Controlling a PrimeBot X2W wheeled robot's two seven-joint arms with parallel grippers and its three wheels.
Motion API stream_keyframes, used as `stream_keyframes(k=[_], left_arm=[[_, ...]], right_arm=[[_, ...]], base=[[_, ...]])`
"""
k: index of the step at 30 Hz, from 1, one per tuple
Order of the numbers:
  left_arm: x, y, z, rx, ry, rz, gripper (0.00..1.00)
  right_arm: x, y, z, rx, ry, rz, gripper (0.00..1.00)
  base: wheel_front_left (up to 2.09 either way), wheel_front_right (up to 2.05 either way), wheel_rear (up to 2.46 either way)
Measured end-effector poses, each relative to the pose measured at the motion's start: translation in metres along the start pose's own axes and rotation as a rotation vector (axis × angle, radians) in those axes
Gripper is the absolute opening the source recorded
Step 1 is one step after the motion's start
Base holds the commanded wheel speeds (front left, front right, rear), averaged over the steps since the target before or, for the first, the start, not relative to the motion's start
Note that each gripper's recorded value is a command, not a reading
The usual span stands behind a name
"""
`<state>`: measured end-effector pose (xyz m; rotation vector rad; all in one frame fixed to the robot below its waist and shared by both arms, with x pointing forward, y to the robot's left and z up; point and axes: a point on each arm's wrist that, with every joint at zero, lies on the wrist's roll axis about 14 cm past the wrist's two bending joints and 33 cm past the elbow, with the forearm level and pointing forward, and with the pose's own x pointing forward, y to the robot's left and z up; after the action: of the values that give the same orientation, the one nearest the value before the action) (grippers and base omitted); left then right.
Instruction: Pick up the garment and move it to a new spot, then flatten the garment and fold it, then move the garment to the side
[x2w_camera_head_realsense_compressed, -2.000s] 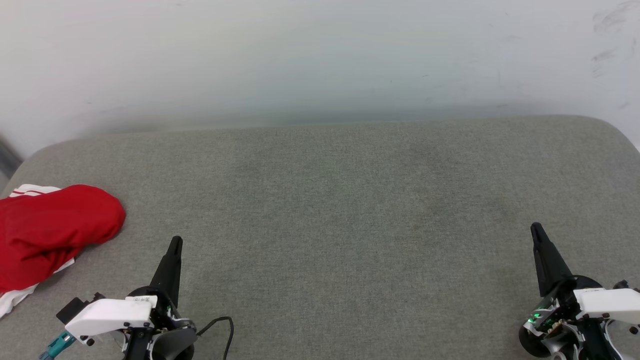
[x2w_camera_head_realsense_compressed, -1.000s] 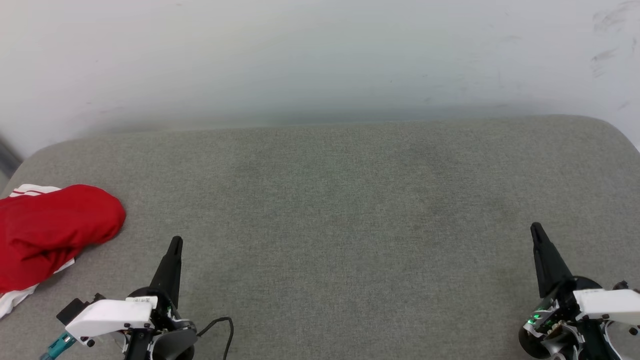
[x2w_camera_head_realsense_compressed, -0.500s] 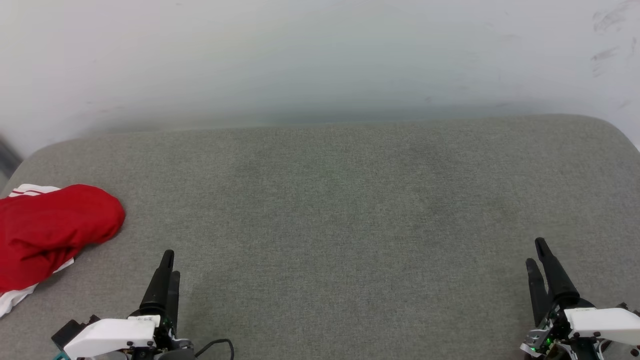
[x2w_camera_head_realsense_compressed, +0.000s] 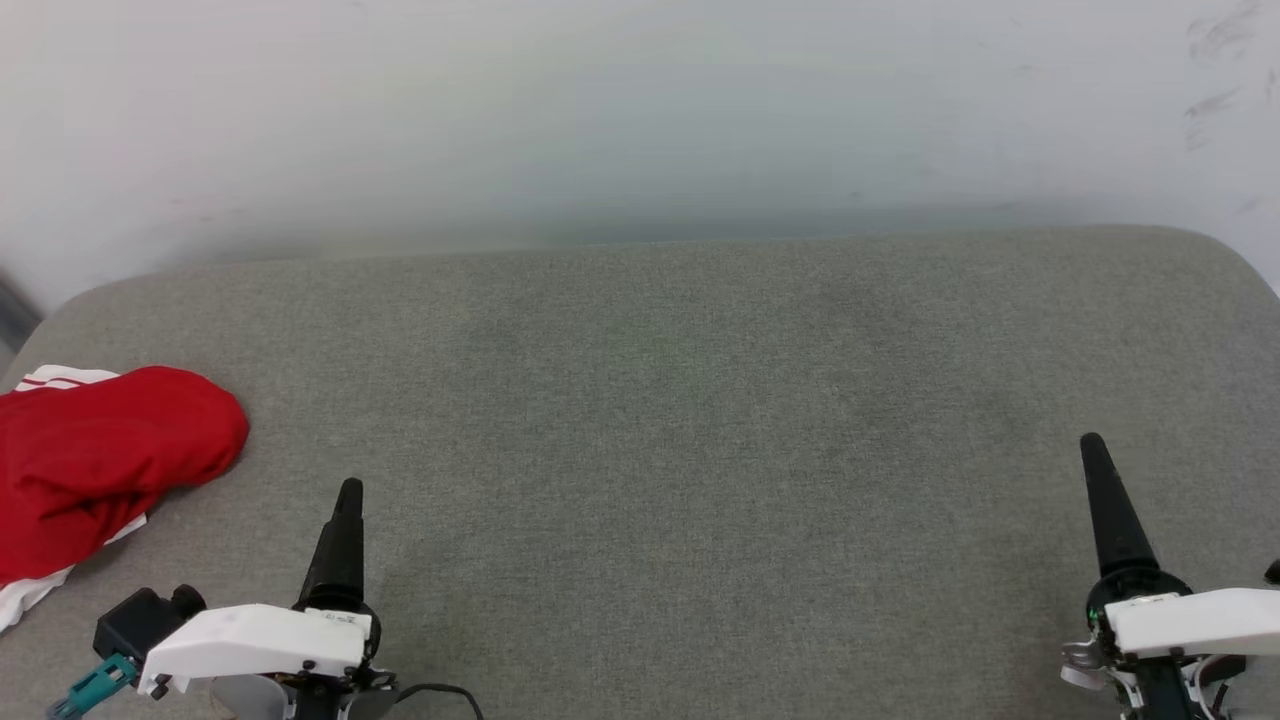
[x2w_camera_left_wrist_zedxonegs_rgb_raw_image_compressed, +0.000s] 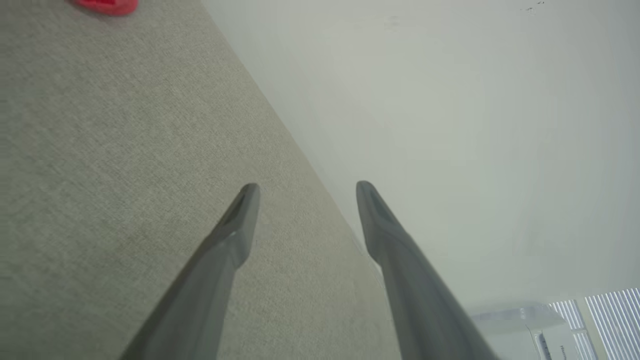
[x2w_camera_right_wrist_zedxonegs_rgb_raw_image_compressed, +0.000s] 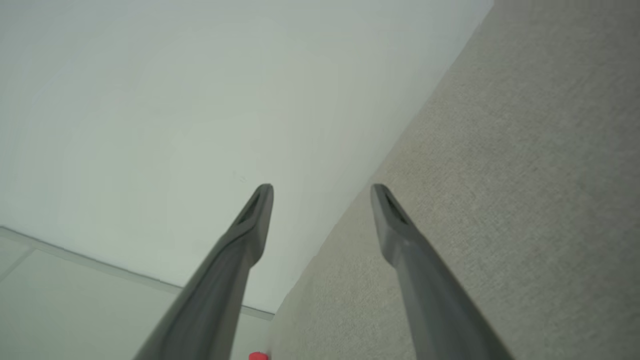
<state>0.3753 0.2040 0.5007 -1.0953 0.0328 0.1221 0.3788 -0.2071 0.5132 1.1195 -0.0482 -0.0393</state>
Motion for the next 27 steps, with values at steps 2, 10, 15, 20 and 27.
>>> stream_keyframes(k=[2, 10, 15, 20, 27], left_arm=[[0.000, -0.001, 0.000, 0.044, -0.004, 0.003, 1.00], [-0.004, -0.004, -0.002, 0.212, -0.022, 0.010, 1.00], [-0.005, -0.008, -0.002, 0.303, -0.037, 0.006, 1.00], [-0.009, -0.010, -0.002, 0.400, -0.045, 0.002, 1.00], [-0.014, -0.013, -0.004, 0.510, -0.059, -0.007, 1.00]], right_arm=[[-0.001, 0.004, -0.002, -0.059, 0.006, 0.014, 1.00], [-0.002, 0.020, -0.011, -0.274, 0.021, 0.071, 1.00], [-0.005, 0.020, -0.013, -0.368, 0.023, 0.078, 1.00], [-0.009, 0.019, -0.015, -0.445, 0.025, 0.079, 1.00], [-0.011, 0.022, -0.017, -0.543, 0.020, 0.099, 1.00]], base=[[0.00, 0.00, 0.00], [0.00, 0.00, 0.00], [0.00, 0.00, 0.00], [0.00, 0.00, 0.00], [0.00, 0.00, 0.00]])
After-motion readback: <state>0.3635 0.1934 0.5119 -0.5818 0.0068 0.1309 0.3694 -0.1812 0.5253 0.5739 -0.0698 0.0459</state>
